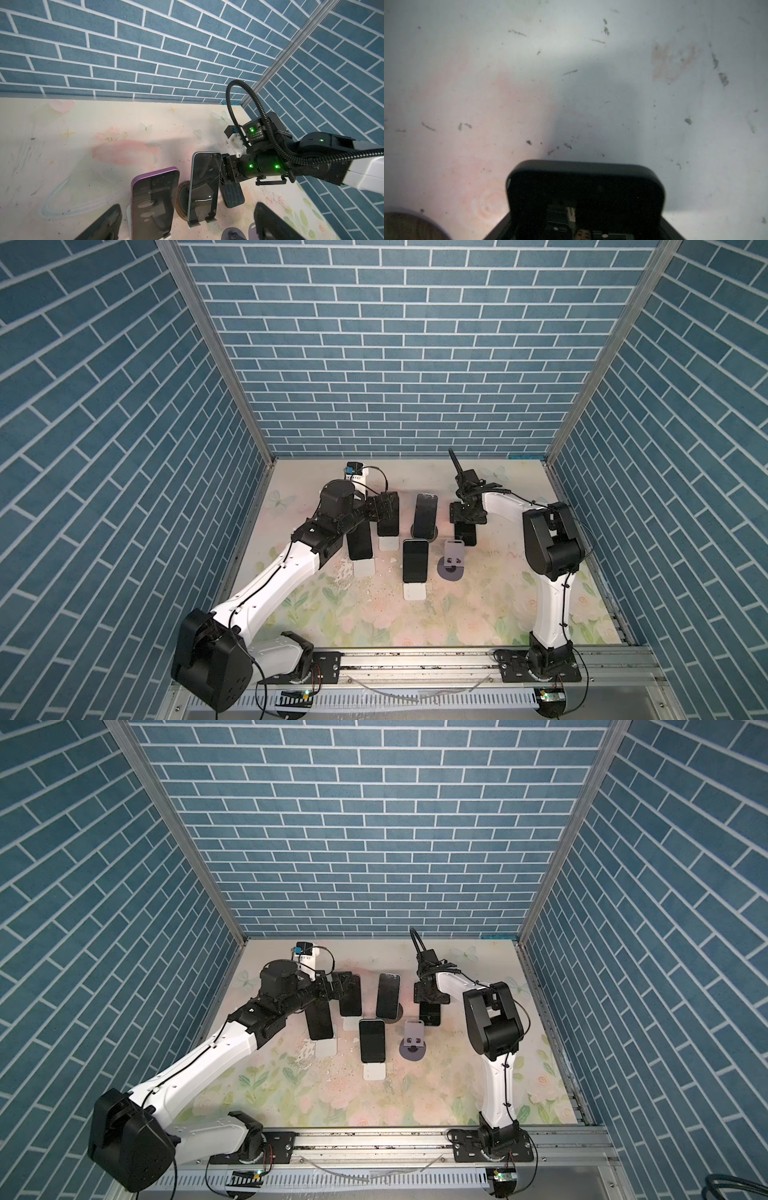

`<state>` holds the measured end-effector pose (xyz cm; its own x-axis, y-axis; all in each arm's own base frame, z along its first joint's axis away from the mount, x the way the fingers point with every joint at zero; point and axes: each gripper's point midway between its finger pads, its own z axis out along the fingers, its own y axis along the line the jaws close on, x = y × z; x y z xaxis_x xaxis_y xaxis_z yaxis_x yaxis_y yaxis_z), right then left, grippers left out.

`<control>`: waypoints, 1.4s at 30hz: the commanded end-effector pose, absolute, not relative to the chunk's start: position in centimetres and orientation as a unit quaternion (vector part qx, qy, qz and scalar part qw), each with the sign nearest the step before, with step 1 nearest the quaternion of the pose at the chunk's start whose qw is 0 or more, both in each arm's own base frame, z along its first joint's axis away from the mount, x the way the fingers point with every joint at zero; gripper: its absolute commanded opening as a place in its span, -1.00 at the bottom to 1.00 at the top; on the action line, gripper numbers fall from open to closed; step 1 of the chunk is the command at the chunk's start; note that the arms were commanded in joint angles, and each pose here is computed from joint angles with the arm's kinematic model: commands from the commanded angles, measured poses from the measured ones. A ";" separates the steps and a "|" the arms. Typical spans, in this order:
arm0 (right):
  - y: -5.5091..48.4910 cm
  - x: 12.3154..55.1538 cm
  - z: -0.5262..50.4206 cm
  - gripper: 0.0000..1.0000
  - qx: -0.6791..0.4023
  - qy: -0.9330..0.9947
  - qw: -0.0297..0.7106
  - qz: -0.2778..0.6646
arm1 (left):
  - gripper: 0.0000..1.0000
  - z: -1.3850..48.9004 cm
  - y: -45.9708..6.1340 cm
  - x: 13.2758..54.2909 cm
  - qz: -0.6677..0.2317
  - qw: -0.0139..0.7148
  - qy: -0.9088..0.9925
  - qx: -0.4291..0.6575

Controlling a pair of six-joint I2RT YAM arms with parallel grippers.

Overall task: Remove the phone from the phone stand
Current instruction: Place the phone at the center of the table.

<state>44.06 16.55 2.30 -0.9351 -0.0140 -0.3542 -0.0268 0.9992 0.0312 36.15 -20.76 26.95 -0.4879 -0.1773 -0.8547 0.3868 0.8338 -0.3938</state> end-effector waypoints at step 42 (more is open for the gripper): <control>18.3 35.9 14.8 0.58 -0.040 0.966 0.256 0.017 | 0.99 25.8 -19.5 34.3 -0.254 0.497 0.826 0.075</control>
<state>38.12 18.99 14.82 -0.8524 -0.0752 -0.5175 -0.1163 0.9921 0.0474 34.97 -19.76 26.13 -0.4932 -0.1498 -0.8569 0.3747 0.8524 -0.3647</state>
